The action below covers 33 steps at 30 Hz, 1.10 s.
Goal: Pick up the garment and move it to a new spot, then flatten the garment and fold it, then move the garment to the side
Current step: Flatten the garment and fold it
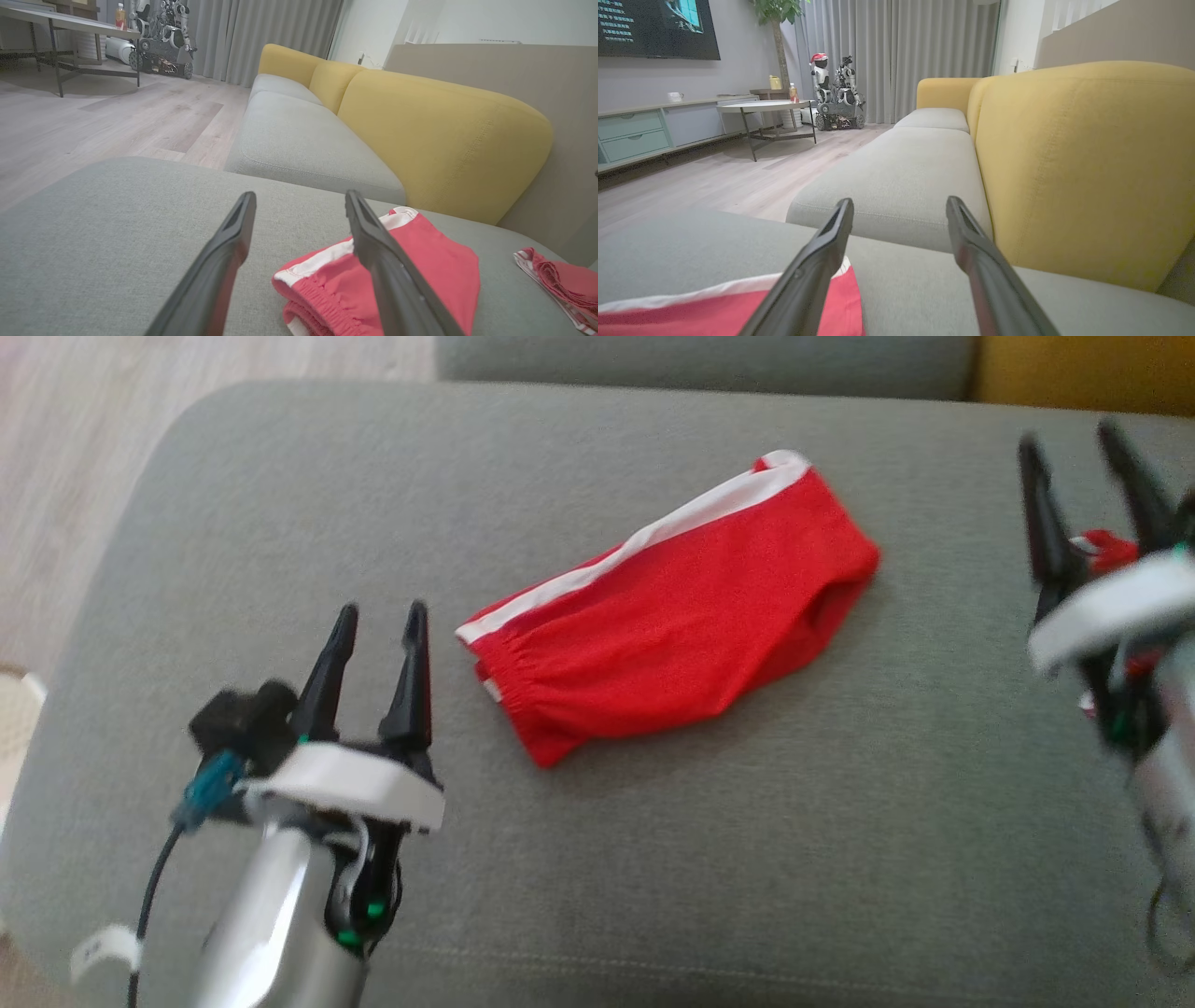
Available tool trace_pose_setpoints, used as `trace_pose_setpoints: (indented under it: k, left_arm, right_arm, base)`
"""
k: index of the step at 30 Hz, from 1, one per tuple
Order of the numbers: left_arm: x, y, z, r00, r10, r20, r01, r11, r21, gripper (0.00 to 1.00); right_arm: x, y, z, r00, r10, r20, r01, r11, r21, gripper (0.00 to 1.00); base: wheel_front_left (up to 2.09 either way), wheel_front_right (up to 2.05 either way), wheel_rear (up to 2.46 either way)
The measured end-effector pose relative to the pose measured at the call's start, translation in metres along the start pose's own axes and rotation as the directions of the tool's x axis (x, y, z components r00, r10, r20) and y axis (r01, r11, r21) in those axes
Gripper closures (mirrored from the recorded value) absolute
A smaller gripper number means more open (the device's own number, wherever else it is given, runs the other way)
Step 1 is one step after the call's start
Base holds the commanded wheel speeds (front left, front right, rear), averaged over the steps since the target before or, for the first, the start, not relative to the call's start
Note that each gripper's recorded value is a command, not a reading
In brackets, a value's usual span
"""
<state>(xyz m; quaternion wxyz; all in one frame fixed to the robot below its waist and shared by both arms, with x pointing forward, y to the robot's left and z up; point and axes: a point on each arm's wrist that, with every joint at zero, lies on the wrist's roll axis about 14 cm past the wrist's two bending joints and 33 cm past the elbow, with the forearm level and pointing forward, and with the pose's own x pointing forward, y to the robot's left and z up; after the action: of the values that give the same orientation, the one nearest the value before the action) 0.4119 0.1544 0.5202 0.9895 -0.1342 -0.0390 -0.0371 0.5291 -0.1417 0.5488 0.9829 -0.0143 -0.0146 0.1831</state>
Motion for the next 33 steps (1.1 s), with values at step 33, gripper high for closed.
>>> trace_pose_setpoints:
  k: [33]
  left_arm:
    - [-0.042, -0.029, -0.031, 0.996, -0.066, -0.067, 0.066, 0.998, 0.008, 0.0]
  right_arm:
    - [-0.112, 0.025, -0.085, 0.967, -0.198, -0.163, 0.22, 0.966, 0.133, 0.0]
  base:
    - [0.0, 0.0, 0.0]
